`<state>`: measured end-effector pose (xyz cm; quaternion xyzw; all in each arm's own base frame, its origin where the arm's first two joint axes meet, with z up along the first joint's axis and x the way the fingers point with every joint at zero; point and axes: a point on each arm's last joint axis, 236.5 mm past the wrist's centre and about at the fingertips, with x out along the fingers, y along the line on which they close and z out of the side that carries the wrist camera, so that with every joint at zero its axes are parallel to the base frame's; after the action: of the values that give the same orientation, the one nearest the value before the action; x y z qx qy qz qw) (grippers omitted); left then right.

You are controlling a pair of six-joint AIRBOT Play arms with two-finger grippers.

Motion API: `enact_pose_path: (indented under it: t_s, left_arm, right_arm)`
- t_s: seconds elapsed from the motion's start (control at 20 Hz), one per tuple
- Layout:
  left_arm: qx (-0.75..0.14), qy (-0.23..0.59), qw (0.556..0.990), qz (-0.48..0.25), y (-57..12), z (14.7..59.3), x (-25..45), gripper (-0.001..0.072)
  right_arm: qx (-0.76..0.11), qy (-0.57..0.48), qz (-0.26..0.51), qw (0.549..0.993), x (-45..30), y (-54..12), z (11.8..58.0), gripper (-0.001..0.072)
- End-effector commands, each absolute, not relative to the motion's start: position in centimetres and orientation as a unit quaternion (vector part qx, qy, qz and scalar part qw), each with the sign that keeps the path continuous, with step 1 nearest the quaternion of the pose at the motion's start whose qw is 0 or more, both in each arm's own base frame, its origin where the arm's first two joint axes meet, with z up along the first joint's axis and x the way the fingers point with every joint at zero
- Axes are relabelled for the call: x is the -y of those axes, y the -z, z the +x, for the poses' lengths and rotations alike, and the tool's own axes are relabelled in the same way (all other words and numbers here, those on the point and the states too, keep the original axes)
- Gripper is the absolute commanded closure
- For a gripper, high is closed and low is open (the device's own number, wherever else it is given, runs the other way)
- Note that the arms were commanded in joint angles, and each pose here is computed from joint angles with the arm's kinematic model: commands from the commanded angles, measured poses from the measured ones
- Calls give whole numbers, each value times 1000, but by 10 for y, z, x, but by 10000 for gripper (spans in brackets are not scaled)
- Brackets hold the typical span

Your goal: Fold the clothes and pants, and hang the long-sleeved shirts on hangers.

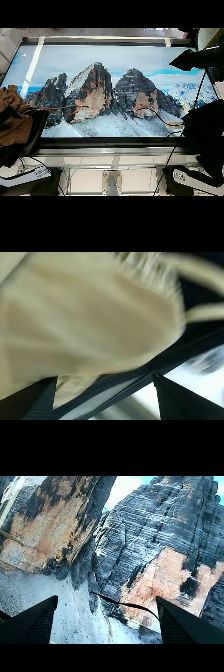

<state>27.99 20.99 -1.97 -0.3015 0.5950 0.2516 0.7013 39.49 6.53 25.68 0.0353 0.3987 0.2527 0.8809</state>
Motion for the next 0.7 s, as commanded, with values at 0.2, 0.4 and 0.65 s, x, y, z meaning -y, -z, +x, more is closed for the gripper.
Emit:
enact_pose_path:
  t_s: [0.2, 0.4, 0.65]
  left_arm:
    - [-501, -273, 724, -387, 25, 322, -224, -11]
    - [-529, -268, 698, -402, 53, 320, -219, -1]
    - [-521, -202, 729, -396, 41, 339, -204, 696]
  right_arm:
    - [-396, -252, 36, 882, -65, -258, 396, 18]
    - [-395, -251, 36, 883, -65, -258, 396, 18]
    - [-398, -253, 35, 881, -66, -258, 393, 20]
